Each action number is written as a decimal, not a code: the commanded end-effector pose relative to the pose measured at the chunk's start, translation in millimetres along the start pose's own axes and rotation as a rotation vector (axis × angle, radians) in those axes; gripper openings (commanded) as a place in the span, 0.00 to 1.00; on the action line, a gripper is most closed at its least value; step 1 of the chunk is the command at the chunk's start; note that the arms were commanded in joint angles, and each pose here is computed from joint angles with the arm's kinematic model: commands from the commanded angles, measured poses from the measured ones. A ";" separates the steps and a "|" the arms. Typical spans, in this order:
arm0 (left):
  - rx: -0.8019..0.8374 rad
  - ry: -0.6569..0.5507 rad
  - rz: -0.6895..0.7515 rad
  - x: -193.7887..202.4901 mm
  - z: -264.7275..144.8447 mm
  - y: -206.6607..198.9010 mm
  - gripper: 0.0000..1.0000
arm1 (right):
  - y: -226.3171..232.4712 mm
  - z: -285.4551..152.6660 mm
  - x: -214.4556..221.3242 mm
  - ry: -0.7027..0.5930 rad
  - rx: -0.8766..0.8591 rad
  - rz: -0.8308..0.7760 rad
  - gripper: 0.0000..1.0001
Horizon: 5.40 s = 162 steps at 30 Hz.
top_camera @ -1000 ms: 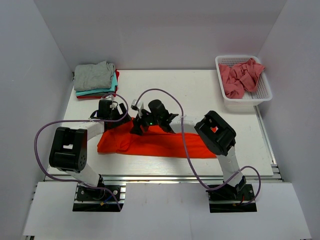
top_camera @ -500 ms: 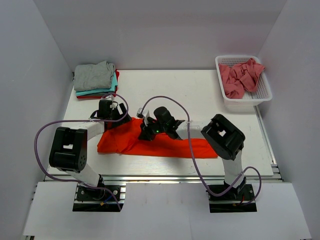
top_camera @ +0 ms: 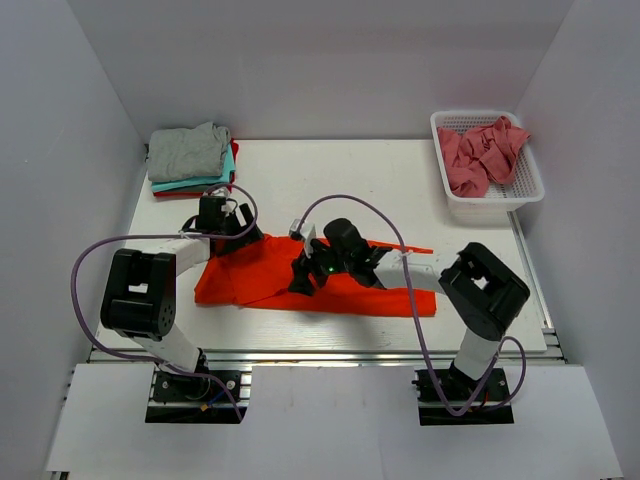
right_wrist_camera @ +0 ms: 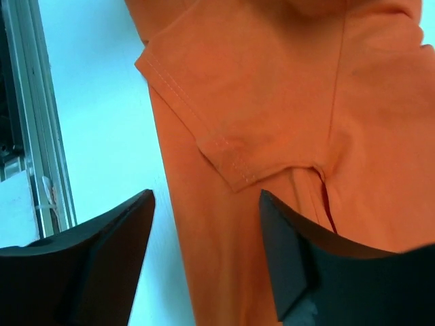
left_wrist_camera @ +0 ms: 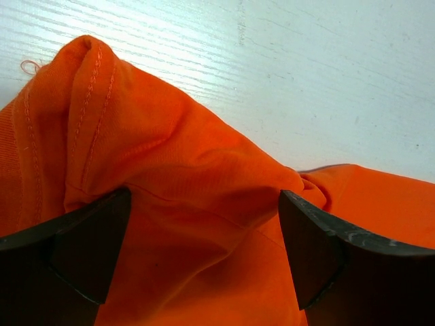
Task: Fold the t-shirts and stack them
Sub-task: Fold the other side of the tshirt into a rectangle, then rotate the tshirt 90 degrees, then grab the bottom of the folded rectangular tshirt with both arms, then fold the folded rectangular tshirt in 1/3 of the way
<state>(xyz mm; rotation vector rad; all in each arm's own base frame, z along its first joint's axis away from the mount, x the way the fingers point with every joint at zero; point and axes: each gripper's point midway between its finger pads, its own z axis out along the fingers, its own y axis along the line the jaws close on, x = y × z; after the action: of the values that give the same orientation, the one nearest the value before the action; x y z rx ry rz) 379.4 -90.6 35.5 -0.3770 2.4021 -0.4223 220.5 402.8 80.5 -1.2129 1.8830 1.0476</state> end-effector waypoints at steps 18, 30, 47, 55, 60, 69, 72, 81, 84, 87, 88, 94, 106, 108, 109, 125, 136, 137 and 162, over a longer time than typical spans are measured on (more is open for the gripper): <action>0.109 -0.014 0.104 -5.4 -59.1 -37.5 1.00 | -135.6 -139.3 85.6 0.143 0.861 0.645 0.90; -0.002 0.184 0.066 58.7 -8.4 -0.7 1.00 | -154.6 -215.9 169.1 0.273 1.121 0.868 0.90; 0.052 0.176 0.143 -25.2 110.1 -44.7 1.00 | -151.0 -233.2 105.2 0.060 0.951 0.637 0.90; 0.341 0.138 0.237 -85.8 187.1 -122.7 1.00 | -149.2 -198.2 120.2 0.159 0.804 0.637 0.90; 0.539 0.085 0.224 -98.9 217.8 -179.9 1.00 | -111.0 -163.5 113.1 0.190 0.587 0.544 0.90; 0.677 -0.115 0.129 -115.7 231.4 -246.6 1.00 | 11.9 -109.1 122.0 0.384 0.137 0.520 0.90; 0.678 -0.148 0.108 -115.8 234.2 -254.7 1.00 | 33.1 -114.3 111.8 0.401 0.105 0.419 0.90; 0.634 -0.212 0.098 -128.1 227.6 -265.6 1.00 | 52.4 -132.2 109.5 0.417 0.145 0.412 0.90; 0.662 -0.260 0.123 -154.0 197.0 -283.2 1.00 | 38.8 -133.6 88.0 0.326 0.218 0.379 0.90; 0.682 -0.312 0.170 -178.0 162.9 -298.4 1.00 | 37.0 -136.3 66.8 0.229 0.232 0.352 0.90; 0.700 -0.349 0.189 -194.4 136.3 -309.1 1.00 | 35.4 -136.6 62.3 0.211 0.241 0.348 0.90; 0.673 -0.532 0.295 -251.1 54.9 -334.4 1.00 | 27.3 -137.3 64.1 0.189 0.309 0.403 0.90; 0.300 -0.200 0.320 -125.7 -32.6 -208.4 1.00 | 8.5 -124.2 113.0 0.302 0.410 0.505 0.90; 0.270 -0.143 0.294 -76.0 -52.5 -175.1 1.00 | 9.0 -124.3 121.4 0.334 0.417 0.526 0.90; 0.266 -0.118 0.281 -58.9 -57.9 -167.4 1.00 | 9.9 -124.0 123.2 0.341 0.417 0.532 0.90; 0.172 0.506 0.330 185.3 -119.9 -63.3 1.00 | 5.6 -119.0 137.6 0.308 0.485 0.691 0.73; 0.154 0.624 0.419 220.5 -118.9 -59.3 0.62 | 8.3 -116.7 142.3 0.342 0.475 0.698 0.49; 0.155 0.636 0.417 222.8 -118.8 -58.9 0.62 | 8.8 -116.4 141.5 0.340 0.471 0.698 0.48; 0.188 0.403 0.464 151.0 -115.1 -112.6 0.00 | -15.2 -120.5 78.5 0.227 0.531 0.543 0.00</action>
<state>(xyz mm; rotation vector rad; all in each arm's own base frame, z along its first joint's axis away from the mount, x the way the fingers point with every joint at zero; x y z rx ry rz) 184.0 -223.3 48.6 0.4225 2.8206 -0.5637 165.5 256.4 37.4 -0.5521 2.6561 0.6682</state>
